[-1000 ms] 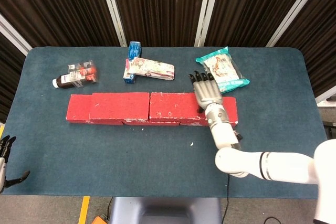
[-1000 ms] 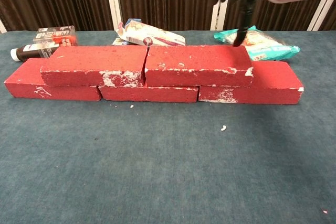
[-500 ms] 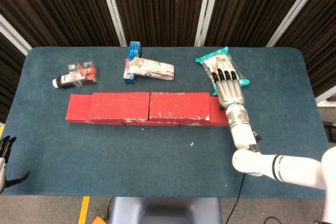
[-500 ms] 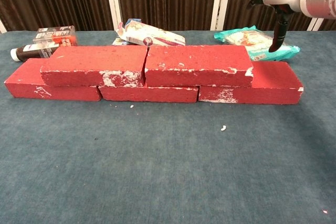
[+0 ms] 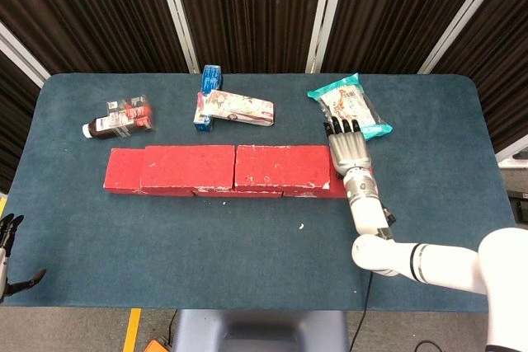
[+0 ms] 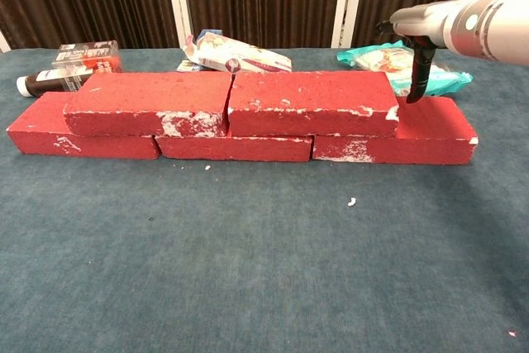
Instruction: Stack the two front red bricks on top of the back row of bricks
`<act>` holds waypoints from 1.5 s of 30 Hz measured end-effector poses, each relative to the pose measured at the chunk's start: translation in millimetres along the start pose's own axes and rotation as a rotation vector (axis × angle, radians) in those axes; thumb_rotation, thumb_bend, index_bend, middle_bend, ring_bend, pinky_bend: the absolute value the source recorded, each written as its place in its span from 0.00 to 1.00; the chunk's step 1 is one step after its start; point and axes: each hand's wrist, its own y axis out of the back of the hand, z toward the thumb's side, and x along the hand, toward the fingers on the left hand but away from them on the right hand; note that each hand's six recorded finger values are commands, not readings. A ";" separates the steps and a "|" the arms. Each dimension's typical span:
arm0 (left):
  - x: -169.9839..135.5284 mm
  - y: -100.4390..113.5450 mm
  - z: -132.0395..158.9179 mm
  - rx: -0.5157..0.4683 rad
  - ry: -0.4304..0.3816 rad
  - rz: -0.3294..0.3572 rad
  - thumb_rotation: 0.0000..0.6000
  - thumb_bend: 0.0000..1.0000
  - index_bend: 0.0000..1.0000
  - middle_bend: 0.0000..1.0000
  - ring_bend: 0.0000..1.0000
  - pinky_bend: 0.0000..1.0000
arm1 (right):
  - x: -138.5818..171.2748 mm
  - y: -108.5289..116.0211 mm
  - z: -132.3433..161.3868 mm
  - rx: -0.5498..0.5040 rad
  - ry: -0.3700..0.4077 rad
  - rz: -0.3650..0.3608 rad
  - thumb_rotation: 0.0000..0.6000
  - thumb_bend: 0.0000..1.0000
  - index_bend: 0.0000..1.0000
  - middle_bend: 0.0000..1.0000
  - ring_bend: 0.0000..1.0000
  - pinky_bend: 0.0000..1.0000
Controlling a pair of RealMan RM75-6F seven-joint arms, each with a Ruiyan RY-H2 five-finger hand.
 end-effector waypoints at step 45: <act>6.1 0.9 -2.4 0.002 0.002 0.012 1.00 0.19 0.00 0.00 0.00 0.04 | 58.0 19.9 3.2 -0.111 0.119 -0.060 1.00 0.03 0.06 0.06 0.00 0.00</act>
